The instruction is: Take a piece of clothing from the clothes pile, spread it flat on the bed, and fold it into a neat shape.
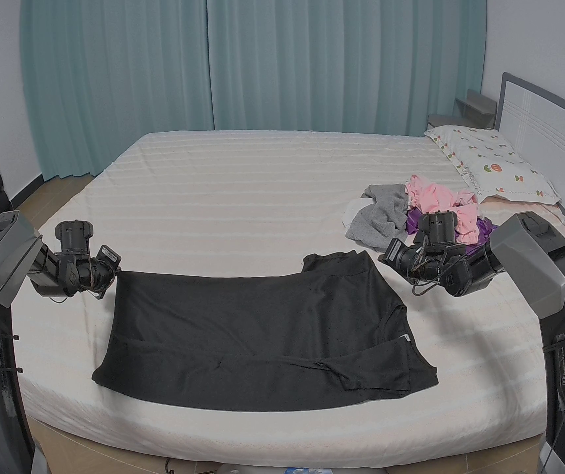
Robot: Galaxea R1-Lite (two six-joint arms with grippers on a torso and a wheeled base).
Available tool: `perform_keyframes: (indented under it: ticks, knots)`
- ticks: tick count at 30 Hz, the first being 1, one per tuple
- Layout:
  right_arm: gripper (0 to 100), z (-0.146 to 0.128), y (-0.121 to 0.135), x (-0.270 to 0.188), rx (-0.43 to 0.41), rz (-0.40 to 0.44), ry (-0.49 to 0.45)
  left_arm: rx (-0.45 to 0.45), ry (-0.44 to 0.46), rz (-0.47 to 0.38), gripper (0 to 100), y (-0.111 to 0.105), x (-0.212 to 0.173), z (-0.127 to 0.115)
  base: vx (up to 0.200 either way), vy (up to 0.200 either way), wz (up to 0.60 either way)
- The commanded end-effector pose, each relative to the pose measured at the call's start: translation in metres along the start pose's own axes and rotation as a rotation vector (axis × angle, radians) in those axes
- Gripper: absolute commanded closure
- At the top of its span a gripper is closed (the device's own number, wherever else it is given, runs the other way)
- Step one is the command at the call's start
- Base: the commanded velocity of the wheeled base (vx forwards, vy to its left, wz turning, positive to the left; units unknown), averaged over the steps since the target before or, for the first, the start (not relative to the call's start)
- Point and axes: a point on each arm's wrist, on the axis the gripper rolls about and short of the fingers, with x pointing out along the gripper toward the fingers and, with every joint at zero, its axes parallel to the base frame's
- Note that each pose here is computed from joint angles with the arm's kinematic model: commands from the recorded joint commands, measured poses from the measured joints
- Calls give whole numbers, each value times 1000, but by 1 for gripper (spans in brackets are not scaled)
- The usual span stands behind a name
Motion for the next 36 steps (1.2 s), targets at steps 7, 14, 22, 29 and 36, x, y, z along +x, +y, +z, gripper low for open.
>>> perform_keyframes:
  ticks: [7, 14, 22, 29, 36]
  knots:
    - [0, -10, -5, 43, -22, 5, -1, -2, 7, 10, 100, 3, 1, -2, 0, 0, 0]
    - [0, -11, -13, 58, -23, -15, -25, -1, 8, 9, 100, 4, 2, -2, 0, 0, 0]
    - [100, -13, -16, 63, -25, -14, -28, 0, 4, 4, 100, 2, 2, -1, 0, 0, 0]
    - [100, -8, -15, 60, -30, -29, -57, 3, 2, 4, 100, 2, 2, -1, 0, 0, 0]
    - [100, 1, -6, 43, -25, -38, -63, 6, -2, -1, 100, 0, 0, 0, 0, 0, 0]
